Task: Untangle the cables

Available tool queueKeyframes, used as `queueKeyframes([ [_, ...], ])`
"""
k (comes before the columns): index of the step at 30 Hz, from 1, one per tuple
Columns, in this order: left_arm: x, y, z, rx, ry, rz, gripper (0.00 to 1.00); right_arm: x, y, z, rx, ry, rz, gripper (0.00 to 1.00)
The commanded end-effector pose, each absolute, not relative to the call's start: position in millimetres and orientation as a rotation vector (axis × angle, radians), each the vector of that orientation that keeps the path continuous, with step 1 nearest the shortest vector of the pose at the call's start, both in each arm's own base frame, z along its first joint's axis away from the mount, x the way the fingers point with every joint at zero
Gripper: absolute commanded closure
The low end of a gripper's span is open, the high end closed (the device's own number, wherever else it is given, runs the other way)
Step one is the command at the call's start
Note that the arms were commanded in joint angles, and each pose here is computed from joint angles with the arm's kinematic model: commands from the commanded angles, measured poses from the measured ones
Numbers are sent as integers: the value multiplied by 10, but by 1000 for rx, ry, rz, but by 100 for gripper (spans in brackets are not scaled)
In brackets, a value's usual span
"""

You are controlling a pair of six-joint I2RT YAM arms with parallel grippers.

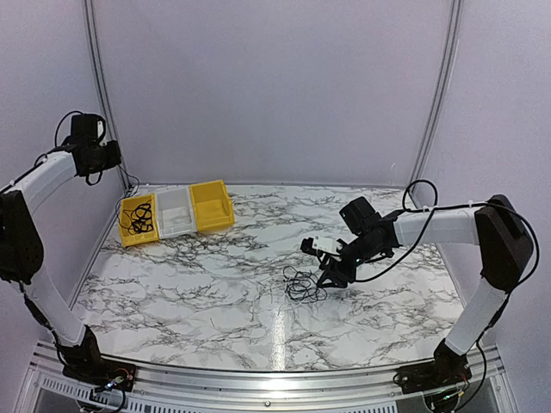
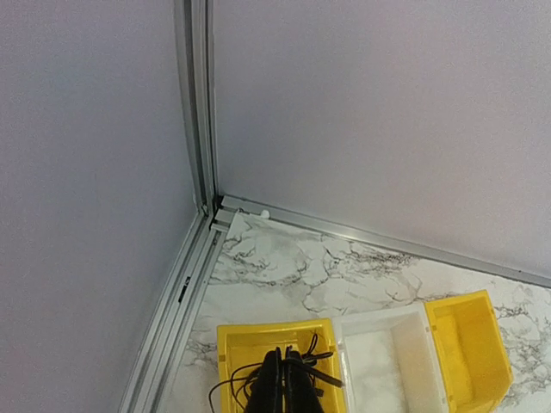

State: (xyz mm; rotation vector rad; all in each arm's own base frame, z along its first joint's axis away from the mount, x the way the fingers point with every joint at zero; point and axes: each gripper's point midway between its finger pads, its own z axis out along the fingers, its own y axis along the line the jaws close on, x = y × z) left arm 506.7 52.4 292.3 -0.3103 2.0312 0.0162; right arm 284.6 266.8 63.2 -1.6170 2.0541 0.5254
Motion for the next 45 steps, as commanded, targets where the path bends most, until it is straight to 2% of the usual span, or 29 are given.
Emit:
queueKeyframes([
  [1, 5034, 472, 2627, -326, 2045, -41, 100, 2909, 2676, 658, -1622, 2052, 522, 38],
  [13, 4876, 352, 2035, -347, 2154, -48, 100, 2884, 2662, 573, -1647, 2074, 529, 38],
  [29, 4828, 293, 1232, -315, 2335, 85, 100, 2868, 2644, 499, -1664, 2096, 529, 38],
  [38, 4807, 16, 933, -237, 2418, 63, 100, 2855, 2633, 465, -1676, 2109, 531, 38],
  [45, 4801, 80, 893, -280, 2434, 117, 100, 2852, 2629, 481, -1675, 2111, 531, 38],
])
